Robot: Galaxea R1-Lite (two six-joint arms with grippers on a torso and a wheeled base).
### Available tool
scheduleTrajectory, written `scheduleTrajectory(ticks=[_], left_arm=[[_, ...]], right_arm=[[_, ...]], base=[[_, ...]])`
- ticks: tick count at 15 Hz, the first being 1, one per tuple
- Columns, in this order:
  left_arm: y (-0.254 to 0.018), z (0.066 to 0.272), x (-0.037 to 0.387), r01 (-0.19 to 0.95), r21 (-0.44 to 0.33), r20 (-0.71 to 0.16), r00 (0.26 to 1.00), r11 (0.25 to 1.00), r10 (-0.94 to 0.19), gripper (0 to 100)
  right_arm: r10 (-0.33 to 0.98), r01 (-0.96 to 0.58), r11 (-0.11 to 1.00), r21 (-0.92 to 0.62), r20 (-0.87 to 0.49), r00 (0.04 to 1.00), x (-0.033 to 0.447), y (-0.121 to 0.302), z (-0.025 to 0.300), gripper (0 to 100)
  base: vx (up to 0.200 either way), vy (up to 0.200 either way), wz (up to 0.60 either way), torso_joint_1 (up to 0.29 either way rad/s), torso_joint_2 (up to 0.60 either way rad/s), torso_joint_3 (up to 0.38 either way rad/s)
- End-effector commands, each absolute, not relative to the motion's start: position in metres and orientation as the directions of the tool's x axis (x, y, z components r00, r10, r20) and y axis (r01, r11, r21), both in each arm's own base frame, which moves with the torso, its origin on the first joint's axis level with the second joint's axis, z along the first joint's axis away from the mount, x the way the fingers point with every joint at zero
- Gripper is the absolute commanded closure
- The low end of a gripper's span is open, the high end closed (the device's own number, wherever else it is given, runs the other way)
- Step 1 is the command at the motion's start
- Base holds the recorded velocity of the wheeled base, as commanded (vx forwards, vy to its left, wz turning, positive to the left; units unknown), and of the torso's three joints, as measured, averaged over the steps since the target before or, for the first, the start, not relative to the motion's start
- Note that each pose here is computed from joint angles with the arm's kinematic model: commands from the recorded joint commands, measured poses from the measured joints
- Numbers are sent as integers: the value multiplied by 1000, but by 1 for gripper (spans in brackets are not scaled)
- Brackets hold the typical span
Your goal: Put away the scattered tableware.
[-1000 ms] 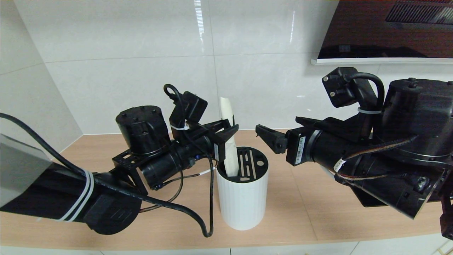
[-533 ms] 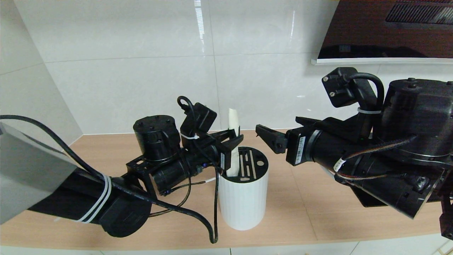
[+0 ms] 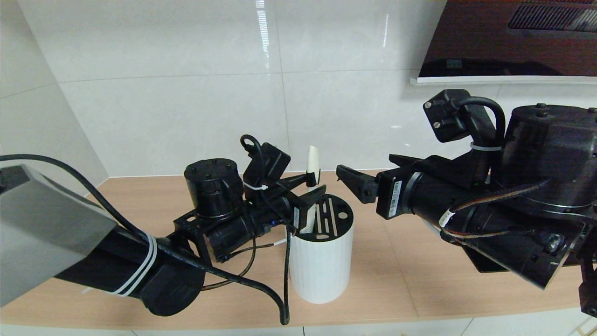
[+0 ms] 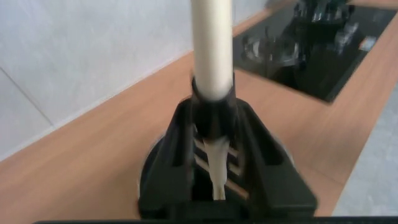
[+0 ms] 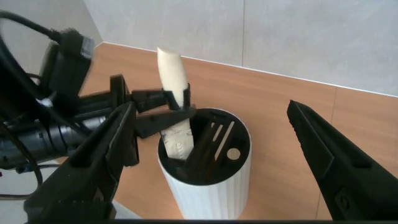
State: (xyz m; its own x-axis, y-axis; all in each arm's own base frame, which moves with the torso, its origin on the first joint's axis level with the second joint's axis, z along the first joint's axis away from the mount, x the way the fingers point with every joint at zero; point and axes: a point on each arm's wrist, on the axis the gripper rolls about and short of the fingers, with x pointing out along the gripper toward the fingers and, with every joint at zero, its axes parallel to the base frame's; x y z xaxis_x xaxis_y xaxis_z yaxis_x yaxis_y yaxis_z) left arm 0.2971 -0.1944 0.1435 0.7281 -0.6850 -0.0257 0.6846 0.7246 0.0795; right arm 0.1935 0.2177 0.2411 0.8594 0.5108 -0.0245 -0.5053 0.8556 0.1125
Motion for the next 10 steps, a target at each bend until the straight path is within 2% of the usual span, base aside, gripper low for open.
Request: scheduleTrajectory(ticks=[1, 5, 10], left_arm=[[-194, 147, 297, 681, 84, -3, 731, 728, -683, 0], [-190, 168, 288, 669, 92, 57, 735, 737, -675, 0], [-188, 182, 277, 675, 91, 95, 726, 732, -681, 0]], right_arm=[[511, -506, 856, 111, -28, 859, 194, 218, 240, 0], [511, -505, 856, 111, -29, 859, 194, 219, 240, 0], [511, -505, 856, 111, -29, 859, 194, 219, 240, 0]], base=[[0, 0, 0, 0, 0, 0], [0, 0, 0, 0, 0, 0], [0, 0, 0, 0, 0, 0]])
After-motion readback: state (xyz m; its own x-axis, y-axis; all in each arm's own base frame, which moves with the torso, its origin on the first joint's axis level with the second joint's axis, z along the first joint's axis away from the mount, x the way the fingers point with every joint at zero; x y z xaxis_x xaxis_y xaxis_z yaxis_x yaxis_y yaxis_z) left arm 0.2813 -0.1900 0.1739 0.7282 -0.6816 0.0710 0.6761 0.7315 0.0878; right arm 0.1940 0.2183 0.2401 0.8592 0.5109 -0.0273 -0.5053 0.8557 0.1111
